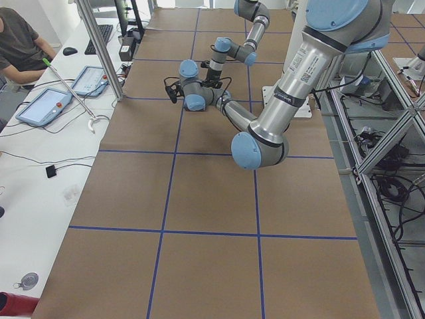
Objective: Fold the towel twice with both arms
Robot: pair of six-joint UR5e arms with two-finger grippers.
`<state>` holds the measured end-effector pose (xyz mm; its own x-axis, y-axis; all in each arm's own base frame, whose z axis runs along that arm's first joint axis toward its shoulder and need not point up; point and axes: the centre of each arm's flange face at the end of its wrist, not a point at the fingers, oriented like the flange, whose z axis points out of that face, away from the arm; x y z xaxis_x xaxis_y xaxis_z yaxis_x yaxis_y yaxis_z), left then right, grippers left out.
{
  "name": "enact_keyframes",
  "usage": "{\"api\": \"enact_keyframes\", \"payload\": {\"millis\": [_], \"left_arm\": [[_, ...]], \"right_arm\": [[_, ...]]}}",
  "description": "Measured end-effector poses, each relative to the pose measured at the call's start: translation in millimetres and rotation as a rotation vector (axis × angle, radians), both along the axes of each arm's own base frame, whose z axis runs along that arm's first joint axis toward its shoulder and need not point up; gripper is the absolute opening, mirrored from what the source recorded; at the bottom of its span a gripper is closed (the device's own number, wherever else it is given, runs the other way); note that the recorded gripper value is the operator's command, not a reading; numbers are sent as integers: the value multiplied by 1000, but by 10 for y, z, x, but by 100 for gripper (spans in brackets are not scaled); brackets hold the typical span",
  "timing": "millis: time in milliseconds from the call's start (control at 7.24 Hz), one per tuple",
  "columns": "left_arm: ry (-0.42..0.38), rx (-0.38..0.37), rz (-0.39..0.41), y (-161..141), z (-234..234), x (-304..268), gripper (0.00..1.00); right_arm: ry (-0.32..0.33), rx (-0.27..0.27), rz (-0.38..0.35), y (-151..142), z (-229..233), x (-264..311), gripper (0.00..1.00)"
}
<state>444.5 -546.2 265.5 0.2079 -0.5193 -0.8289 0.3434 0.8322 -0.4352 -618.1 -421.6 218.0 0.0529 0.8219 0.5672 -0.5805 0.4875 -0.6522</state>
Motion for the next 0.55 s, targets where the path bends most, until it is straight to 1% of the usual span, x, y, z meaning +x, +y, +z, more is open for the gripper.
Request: {"api": "enact_keyframes", "payload": {"millis": [552], "left_arm": [[9, 7, -1, -1, -45, -64, 99]], "right_arm": [[22, 11, 54, -64, 68, -17, 62]]}}
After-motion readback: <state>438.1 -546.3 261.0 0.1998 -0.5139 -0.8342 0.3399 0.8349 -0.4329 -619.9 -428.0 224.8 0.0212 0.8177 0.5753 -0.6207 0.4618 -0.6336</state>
